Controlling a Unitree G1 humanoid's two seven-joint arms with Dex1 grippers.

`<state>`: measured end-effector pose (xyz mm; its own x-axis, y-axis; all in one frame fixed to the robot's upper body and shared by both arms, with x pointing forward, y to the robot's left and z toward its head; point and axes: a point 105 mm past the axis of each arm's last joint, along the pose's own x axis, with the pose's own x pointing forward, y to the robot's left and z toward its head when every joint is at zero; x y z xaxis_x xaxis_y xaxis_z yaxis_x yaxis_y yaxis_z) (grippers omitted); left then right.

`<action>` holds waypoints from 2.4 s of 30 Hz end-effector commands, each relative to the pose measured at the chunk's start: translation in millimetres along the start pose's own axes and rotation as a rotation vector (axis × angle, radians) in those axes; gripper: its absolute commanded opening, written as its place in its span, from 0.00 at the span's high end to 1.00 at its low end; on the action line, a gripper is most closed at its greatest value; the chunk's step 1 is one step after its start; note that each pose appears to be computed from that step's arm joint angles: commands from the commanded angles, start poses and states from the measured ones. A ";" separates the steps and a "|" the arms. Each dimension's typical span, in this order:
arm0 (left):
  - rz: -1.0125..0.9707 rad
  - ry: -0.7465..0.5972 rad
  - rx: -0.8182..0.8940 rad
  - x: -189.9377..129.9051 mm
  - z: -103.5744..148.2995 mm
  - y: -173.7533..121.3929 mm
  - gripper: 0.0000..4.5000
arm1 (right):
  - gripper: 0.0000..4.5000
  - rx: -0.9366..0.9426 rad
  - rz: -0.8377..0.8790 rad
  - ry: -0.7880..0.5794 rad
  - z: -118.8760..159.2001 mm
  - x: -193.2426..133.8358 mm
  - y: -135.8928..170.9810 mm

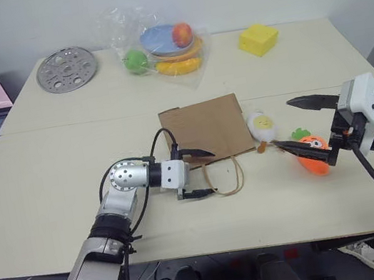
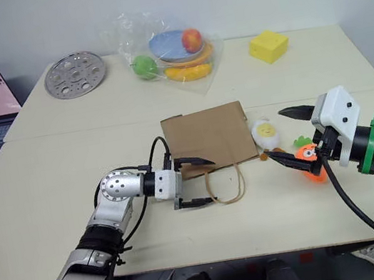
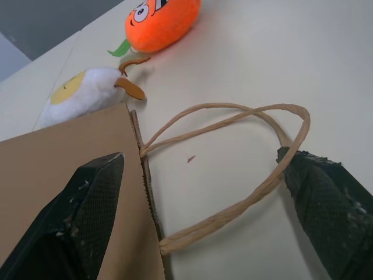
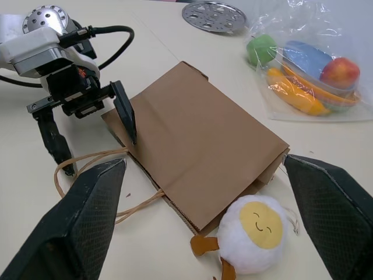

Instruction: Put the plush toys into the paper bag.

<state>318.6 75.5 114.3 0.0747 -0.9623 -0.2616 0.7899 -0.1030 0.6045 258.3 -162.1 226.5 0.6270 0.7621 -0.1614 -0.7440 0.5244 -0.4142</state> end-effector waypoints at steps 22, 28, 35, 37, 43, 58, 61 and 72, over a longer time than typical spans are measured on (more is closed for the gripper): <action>0.305 -0.257 -0.354 -27.9 58.3 77.0 1.00 | 0.00 -0.004 0.024 -0.013 -1.8 0.7 18.3; 0.383 -0.281 -0.350 -33.6 71.6 99.2 1.00 | 0.21 0.118 0.080 -0.052 -8.2 12.7 41.9; 0.363 -0.299 -0.347 -28.5 76.9 101.5 1.00 | 0.80 0.166 0.000 -0.109 -3.7 54.2 43.0; 0.359 -0.304 -0.342 -27.1 78.5 101.6 1.00 | 0.95 0.180 -0.023 -0.126 -0.4 63.3 41.1; 0.355 -0.328 -0.343 -26.2 82.2 101.6 1.00 | 0.99 0.297 -0.144 -0.110 -11.7 97.5 26.8; 0.353 -0.441 -0.426 -38.5 106.3 104.6 1.00 | 0.99 0.379 -0.324 -0.090 -41.8 200.7 14.1; 0.424 -0.449 -0.444 -52.6 112.1 120.4 1.00 | 0.99 0.385 -0.329 -0.042 -53.2 208.7 19.7; 0.762 -0.470 -0.395 -108.2 129.1 196.4 1.00 | 0.99 0.421 -0.182 0.115 -83.3 212.2 61.5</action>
<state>392.5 117.9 334.0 0.4852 -0.7768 0.4013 0.8110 0.5714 0.1256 368.0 -2.7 95.6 0.7690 0.6056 -0.2045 -0.6250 0.7795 -0.0415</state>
